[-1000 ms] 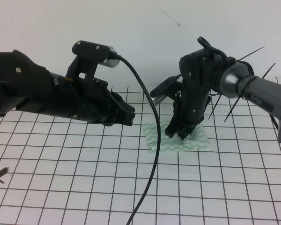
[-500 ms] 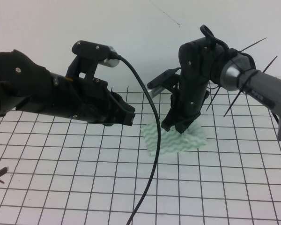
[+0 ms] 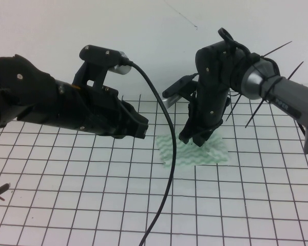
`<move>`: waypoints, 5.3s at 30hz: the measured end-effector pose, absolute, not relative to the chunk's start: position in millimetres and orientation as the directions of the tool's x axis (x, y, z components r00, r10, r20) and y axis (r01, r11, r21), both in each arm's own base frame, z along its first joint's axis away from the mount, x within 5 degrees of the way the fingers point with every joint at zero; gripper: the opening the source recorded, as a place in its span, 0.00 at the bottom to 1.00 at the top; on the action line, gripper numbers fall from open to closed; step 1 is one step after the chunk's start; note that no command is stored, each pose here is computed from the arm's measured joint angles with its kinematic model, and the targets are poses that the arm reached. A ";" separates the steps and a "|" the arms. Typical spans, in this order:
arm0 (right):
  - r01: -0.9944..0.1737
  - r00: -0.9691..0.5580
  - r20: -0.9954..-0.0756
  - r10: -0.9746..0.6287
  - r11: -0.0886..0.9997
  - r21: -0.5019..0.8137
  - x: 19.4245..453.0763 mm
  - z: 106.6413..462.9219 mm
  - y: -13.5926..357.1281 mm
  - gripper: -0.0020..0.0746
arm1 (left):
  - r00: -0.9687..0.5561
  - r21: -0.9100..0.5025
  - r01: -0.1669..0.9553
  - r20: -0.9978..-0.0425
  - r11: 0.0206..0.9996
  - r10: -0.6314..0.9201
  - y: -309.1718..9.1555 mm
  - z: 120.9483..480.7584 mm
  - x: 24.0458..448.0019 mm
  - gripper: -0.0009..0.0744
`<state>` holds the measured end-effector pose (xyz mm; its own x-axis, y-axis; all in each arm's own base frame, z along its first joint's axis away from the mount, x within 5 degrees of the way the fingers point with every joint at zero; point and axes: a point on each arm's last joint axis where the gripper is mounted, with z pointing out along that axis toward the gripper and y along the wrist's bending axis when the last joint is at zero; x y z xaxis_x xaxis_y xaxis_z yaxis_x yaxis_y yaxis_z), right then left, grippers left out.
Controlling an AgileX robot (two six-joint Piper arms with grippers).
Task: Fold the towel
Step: 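Fold the patterned cloth into a small square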
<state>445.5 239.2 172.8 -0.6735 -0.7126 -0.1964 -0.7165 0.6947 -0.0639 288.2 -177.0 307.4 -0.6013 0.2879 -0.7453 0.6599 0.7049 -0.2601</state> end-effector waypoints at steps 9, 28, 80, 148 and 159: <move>-0.705 -0.684 -0.203 -0.701 0.706 -0.062 443.7 181.7 238.2 0.34 | -0.602 -0.261 0.661 -0.744 0.704 0.289 -177.0 307.3 287.9 0.01; -0.790 -0.587 -0.217 -0.780 0.611 -0.056 439.5 193.8 240.0 0.49 | -0.613 -0.274 0.666 -0.731 0.694 0.300 -177.5 306.4 285.9 0.01; -0.861 -0.100 -0.434 -0.895 0.296 -0.413 350.9 165.6 186.5 0.62 | -0.522 -0.185 0.613 -0.825 0.768 0.218 -147.0 326.9 262.0 0.01; -0.765 -0.227 -0.667 -0.709 0.554 -0.329 356.9 150.1 247.9 0.04 | -0.525 -0.185 0.613 -0.822 0.768 0.221 -146.9 326.5 261.8 0.01; -0.801 -0.211 -0.649 -0.731 0.510 -0.314 348.0 147.9 256.7 0.04 | -0.525 -0.183 0.614 -0.821 0.768 0.224 -146.9 326.3 261.7 0.01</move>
